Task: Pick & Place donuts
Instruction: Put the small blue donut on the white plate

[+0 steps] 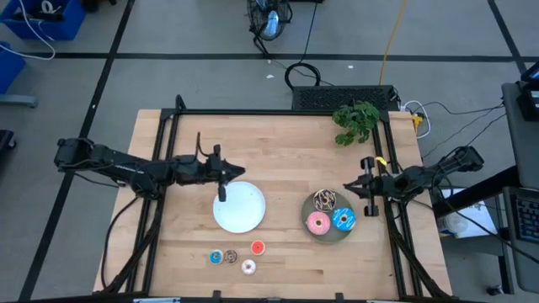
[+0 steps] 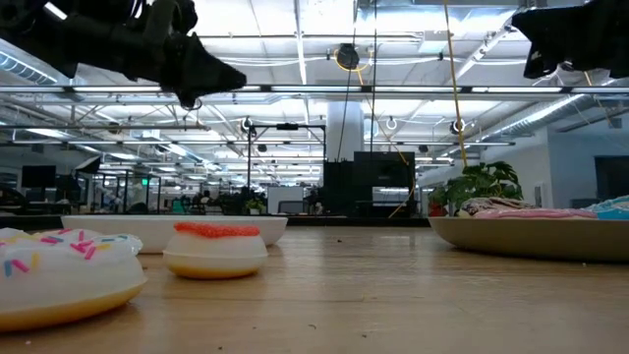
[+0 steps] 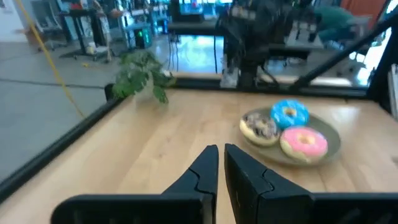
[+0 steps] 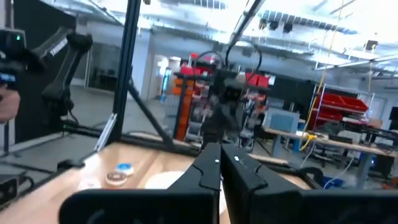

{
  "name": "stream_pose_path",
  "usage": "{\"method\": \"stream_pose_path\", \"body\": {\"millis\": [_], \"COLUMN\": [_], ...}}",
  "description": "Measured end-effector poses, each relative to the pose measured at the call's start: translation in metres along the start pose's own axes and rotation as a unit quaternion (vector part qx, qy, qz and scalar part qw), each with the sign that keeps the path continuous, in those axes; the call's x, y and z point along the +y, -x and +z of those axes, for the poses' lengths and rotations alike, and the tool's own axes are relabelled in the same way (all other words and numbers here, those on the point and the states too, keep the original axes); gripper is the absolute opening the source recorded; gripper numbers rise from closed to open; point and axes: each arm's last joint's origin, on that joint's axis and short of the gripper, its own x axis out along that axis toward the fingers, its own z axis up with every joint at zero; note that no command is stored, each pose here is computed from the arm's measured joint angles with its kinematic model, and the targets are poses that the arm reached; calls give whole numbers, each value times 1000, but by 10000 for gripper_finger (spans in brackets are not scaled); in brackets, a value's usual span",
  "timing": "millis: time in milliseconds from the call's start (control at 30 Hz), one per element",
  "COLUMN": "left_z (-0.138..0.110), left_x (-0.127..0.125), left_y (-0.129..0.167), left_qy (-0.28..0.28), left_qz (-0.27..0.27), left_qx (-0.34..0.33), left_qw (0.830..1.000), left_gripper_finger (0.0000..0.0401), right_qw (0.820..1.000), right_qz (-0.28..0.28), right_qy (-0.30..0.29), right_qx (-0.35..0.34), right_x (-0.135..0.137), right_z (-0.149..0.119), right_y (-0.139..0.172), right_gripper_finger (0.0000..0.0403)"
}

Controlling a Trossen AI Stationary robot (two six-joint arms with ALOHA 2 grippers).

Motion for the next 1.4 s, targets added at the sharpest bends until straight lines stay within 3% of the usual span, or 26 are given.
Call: {"method": "stream_pose_path", "body": {"millis": [133,367,467,667,867,1067,1200,1300,1400], "left_z": [-6,-18,-3,59,103,107,98,90,74], "left_x": [-2,-25,-42,-76,-102,-144,-175,-191,-193], "left_y": [1,8,9,24,46,32,13,2,0], "left_qy": [52,86,87,39,97,92,44,46,41], "left_qz": [24,6,-1,65,79,71,60,46,74], "left_qx": [29,99,111,154,192,230,259,317,407], "left_qw": [998,991,990,985,973,966,963,946,909], "left_gripper_finger": [33,8,6,4,5,5,5,5,5], "right_qw": [999,999,999,996,996,996,995,995,997], "right_qz": [-11,-10,-7,-9,-10,-15,-18,-37,-42], "right_qy": [26,38,40,80,87,83,88,80,59], "right_qx": [-33,-29,-24,-25,-27,-40,-41,-42,-40], "right_x": [-2,-2,-1,-1,-2,-2,-2,-4,-4], "right_z": [7,6,5,5,6,8,8,10,10], "right_y": [0,0,0,0,0,0,0,1,0], "right_gripper_finger": [4,1,1,1,1,1,1,1,0]}}
